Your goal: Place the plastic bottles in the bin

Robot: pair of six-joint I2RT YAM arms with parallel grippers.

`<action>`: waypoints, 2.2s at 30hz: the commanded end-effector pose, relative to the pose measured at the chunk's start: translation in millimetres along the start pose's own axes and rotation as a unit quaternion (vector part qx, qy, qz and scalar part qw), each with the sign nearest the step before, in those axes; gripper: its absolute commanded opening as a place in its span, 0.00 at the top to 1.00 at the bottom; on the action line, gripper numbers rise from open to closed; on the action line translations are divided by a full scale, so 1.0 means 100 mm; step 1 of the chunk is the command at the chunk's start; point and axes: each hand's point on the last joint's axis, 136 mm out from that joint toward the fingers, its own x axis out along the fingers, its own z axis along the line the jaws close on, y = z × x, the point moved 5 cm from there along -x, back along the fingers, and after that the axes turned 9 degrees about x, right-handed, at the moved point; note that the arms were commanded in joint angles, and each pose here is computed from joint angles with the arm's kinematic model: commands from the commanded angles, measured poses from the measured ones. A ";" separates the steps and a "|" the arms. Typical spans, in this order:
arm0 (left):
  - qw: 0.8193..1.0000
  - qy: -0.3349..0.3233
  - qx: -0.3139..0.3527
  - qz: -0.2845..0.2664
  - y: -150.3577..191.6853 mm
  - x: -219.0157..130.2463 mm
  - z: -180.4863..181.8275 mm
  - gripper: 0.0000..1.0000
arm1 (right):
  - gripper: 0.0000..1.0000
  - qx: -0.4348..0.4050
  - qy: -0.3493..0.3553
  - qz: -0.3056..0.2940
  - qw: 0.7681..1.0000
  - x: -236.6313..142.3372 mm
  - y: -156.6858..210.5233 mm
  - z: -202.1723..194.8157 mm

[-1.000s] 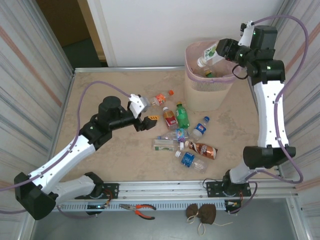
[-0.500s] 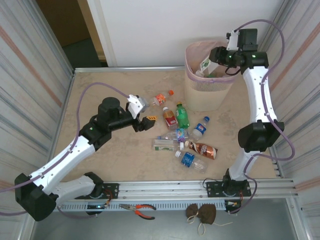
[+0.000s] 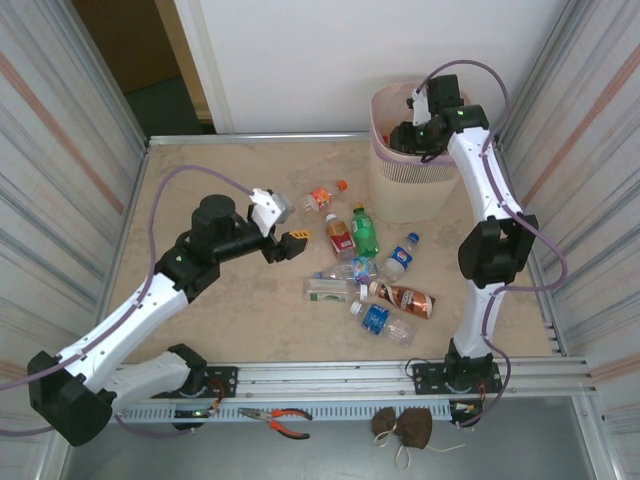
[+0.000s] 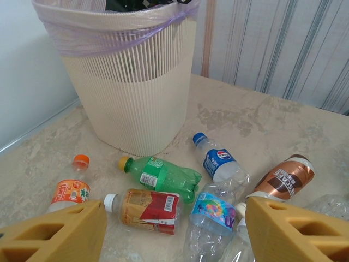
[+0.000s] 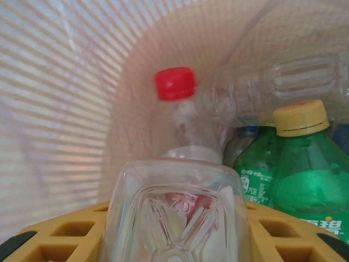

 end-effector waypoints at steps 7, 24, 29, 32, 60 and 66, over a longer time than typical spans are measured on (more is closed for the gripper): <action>1.000 -0.007 -0.003 -0.010 -0.01 -0.08 0.00 0.32 | 0.56 -0.006 0.040 0.103 0.994 0.58 0.36 -0.21; 1.000 -0.007 -0.004 -0.006 0.01 -0.02 0.03 0.32 | 0.30 -0.007 0.019 -0.008 1.000 -0.35 -0.10 0.07; 1.000 -0.004 -0.006 0.004 0.04 0.05 0.06 0.32 | 0.30 -0.004 0.013 -0.036 0.999 -0.64 -0.14 0.14; 1.000 -0.005 -0.003 0.021 0.09 0.11 0.10 0.32 | 0.30 -0.002 0.016 -0.053 0.998 -0.82 -0.15 0.15; 0.961 0.041 -0.026 0.271 1.15 1.47 1.29 0.22 | 0.29 0.055 0.050 -0.188 0.979 -2.27 0.19 -0.18; 0.952 0.034 -0.026 0.305 1.39 1.74 1.48 0.20 | 0.29 0.056 0.057 -0.192 0.978 -2.36 0.29 -0.22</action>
